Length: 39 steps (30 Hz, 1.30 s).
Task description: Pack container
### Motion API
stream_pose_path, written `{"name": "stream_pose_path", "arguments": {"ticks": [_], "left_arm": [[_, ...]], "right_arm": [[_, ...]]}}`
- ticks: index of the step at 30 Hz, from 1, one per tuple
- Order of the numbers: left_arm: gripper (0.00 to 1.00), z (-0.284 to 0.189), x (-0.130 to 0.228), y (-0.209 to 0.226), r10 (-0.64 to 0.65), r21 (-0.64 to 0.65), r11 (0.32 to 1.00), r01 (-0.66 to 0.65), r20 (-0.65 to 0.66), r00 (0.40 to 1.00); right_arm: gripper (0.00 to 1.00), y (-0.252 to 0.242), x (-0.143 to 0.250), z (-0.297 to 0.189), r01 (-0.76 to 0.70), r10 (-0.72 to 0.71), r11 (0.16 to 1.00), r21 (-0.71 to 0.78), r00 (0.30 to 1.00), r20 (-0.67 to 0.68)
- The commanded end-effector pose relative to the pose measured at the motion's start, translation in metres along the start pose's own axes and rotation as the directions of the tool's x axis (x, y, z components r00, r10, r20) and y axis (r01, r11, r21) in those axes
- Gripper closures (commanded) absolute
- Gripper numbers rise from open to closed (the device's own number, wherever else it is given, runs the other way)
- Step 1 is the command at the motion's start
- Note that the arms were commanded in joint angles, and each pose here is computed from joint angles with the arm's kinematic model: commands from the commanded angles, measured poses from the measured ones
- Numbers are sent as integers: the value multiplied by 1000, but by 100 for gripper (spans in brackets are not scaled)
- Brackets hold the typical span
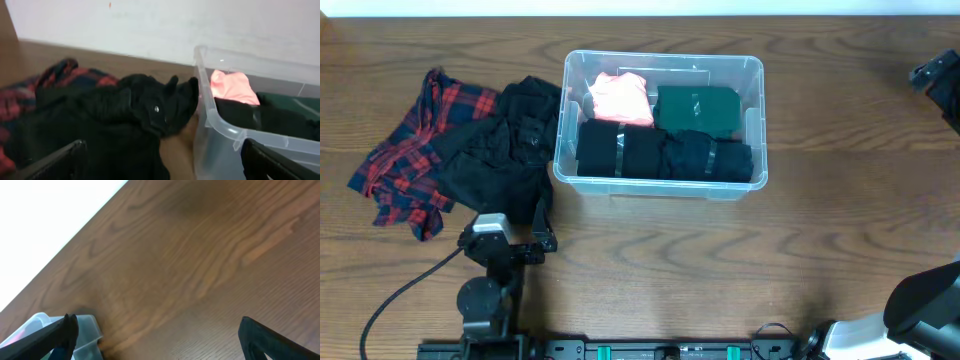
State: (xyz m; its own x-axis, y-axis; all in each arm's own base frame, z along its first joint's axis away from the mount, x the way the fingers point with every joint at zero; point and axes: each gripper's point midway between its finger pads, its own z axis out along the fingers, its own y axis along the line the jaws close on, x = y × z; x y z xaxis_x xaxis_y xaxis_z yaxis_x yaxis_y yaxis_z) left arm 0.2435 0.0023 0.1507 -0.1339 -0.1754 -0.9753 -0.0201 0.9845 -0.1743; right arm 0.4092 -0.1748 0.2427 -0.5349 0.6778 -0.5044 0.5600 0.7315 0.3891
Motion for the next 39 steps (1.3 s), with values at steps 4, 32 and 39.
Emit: {"name": "stream_pose_path", "arguments": {"ticks": [4, 32, 39], "left_arm": [[2, -8, -32, -5, -78, -22, 997, 77, -74, 994], [2, 50, -33, 27, -704, -537, 706, 461, -461, 541], [2, 49, 10, 43, -847, -575, 531, 622, -361, 390]], "right_arm": [[1, 1, -4, -3, -17, 17, 1000, -4, 1000, 11], [1, 1, -4, -3, -17, 17, 1000, -4, 1000, 11], [1, 1, -4, -3, -17, 17, 1000, -4, 1000, 11]]}}
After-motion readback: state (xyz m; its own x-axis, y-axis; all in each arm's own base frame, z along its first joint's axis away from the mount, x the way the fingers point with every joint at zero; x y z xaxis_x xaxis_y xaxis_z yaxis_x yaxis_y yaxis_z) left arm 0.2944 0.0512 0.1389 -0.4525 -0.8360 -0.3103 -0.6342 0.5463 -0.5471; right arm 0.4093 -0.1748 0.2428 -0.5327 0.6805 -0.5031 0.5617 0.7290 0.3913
